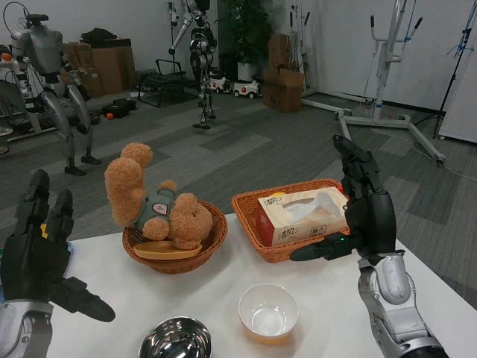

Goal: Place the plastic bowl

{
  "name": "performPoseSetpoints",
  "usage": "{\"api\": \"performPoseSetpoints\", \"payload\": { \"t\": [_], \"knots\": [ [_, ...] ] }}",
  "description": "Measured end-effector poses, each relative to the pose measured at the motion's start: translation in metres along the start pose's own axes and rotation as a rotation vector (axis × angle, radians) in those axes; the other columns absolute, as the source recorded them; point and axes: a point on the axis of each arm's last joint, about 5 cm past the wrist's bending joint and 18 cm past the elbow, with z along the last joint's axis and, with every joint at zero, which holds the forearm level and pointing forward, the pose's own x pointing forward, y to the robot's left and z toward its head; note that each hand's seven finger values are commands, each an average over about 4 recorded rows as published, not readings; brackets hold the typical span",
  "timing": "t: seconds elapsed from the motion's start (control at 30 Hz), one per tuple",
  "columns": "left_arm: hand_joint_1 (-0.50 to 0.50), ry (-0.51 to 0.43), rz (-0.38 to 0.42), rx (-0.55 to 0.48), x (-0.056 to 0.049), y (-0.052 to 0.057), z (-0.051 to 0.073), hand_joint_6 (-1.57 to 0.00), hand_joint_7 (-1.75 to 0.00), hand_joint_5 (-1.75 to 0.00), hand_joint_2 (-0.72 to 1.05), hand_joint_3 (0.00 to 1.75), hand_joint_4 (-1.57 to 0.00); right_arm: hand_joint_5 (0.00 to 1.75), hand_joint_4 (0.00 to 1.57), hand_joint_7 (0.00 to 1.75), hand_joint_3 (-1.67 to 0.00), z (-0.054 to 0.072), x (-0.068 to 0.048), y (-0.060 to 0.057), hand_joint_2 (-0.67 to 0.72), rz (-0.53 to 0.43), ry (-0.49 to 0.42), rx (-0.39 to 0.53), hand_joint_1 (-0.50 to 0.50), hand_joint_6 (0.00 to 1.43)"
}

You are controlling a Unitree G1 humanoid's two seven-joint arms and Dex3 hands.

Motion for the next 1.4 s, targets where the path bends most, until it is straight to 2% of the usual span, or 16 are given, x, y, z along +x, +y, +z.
{"api": "performPoseSetpoints", "payload": {
  "t": [0.13, 0.33, 0.5, 0.8, 1.4],
  "knots": [
    [-0.50, 0.001, 0.001, 0.000, 0.000, 0.000, 0.000, 0.00, 0.00, 0.00, -0.64, 0.00, 0.00, 0.00, 0.00, 0.49, -0.08, 0.000, 0.000, 0.002, 0.03, 0.009, 0.000, 0.005, -0.38, 0.00],
    [-0.50, 0.003, 0.002, 0.001, 0.000, 0.000, 0.000, 0.00, 0.00, 0.00, -0.64, 0.00, 0.00, 0.00, 0.00, 0.45, -0.08, -0.002, 0.000, 0.005, 0.08, 0.019, 0.008, 0.012, -0.38, 0.00],
    [-0.50, 0.002, 0.006, -0.002, 0.000, 0.001, 0.000, 0.00, 0.00, 0.00, -0.64, 0.00, 0.00, 0.00, 0.00, 0.42, -0.10, -0.008, -0.005, 0.014, 0.03, 0.047, 0.043, 0.031, -0.38, 0.00],
    [-0.50, 0.000, 0.013, -0.002, 0.000, 0.004, 0.001, 0.00, 0.00, 0.00, -0.64, 0.00, 0.00, 0.00, 0.00, 0.42, -0.08, -0.009, -0.002, 0.023, -0.03, 0.046, 0.039, 0.052, -0.38, 0.00],
    [-0.50, -0.003, 0.014, 0.010, 0.001, 0.007, 0.003, 0.00, 0.00, 0.00, -0.64, 0.00, 0.00, 0.00, 0.00, 0.35, -0.08, -0.010, -0.003, 0.025, -0.03, 0.046, 0.043, 0.060, -0.38, 0.00]
  ]
}}
